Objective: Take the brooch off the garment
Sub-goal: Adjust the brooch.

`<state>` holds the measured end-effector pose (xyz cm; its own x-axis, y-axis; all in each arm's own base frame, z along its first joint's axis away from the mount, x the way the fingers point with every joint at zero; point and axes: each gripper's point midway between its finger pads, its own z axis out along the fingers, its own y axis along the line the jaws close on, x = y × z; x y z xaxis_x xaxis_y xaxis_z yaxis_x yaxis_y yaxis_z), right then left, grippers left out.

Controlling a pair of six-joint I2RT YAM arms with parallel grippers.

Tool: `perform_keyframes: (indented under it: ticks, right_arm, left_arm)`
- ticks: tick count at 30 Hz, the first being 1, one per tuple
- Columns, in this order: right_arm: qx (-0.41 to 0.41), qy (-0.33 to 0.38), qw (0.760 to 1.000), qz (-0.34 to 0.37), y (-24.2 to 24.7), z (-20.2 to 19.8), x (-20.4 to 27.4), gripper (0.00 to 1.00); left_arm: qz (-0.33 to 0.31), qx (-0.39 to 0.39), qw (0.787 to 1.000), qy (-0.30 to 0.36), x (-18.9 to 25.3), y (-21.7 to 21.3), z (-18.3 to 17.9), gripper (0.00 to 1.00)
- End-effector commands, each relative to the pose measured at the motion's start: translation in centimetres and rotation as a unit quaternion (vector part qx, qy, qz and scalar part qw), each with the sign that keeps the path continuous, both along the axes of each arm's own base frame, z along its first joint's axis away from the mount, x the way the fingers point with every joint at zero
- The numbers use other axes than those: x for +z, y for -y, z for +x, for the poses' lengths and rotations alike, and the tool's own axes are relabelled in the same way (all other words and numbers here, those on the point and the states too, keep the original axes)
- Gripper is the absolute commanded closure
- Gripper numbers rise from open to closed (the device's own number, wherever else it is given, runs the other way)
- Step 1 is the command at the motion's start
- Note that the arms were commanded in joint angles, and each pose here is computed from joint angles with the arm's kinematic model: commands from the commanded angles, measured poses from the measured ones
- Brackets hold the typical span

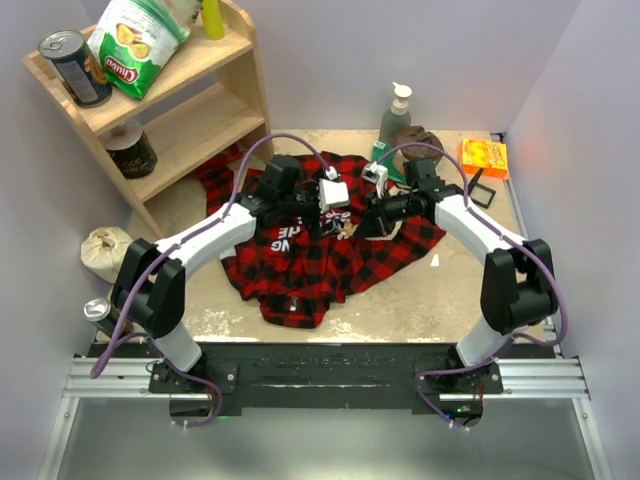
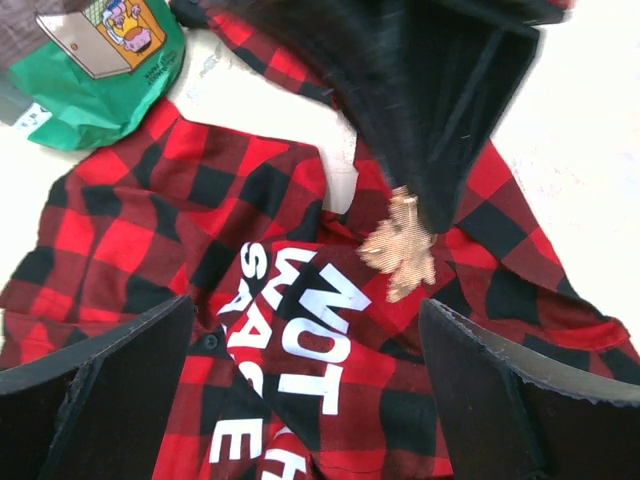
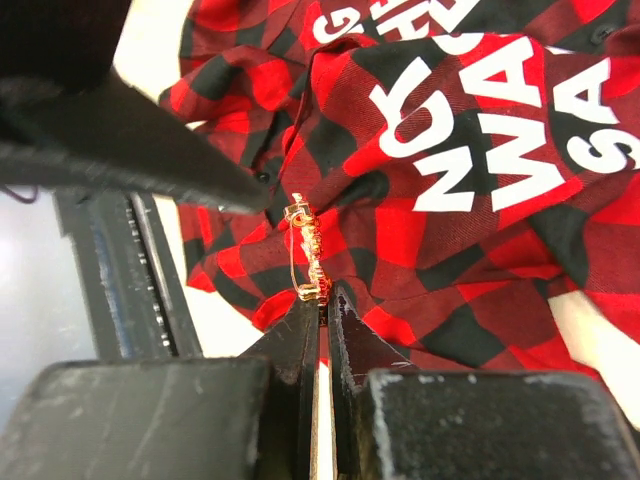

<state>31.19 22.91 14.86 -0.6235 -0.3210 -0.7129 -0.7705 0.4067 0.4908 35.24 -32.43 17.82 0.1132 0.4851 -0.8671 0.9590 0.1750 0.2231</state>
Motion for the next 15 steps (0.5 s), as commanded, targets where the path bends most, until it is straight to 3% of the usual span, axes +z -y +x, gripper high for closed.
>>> perform_keyframes:
  ticks: [1,6,15]
  right_arm:
    - [0.01,-0.038,0.999,0.037,-0.2,0.3,1.6,1.0]
    - [0.015,-0.049,0.997,0.053,-0.4,0.6,2.1,1.0]
    - [0.032,-0.08,0.991,0.102,-0.6,0.3,3.3,1.0]
  left_arm:
    - [0.009,0.018,0.995,0.094,2.4,-0.1,0.7,0.0]
    - [0.034,0.032,0.99,0.133,2.9,-0.7,0.2,0.0]
    - [0.031,0.003,0.991,0.133,1.5,-0.6,-1.8,0.0]
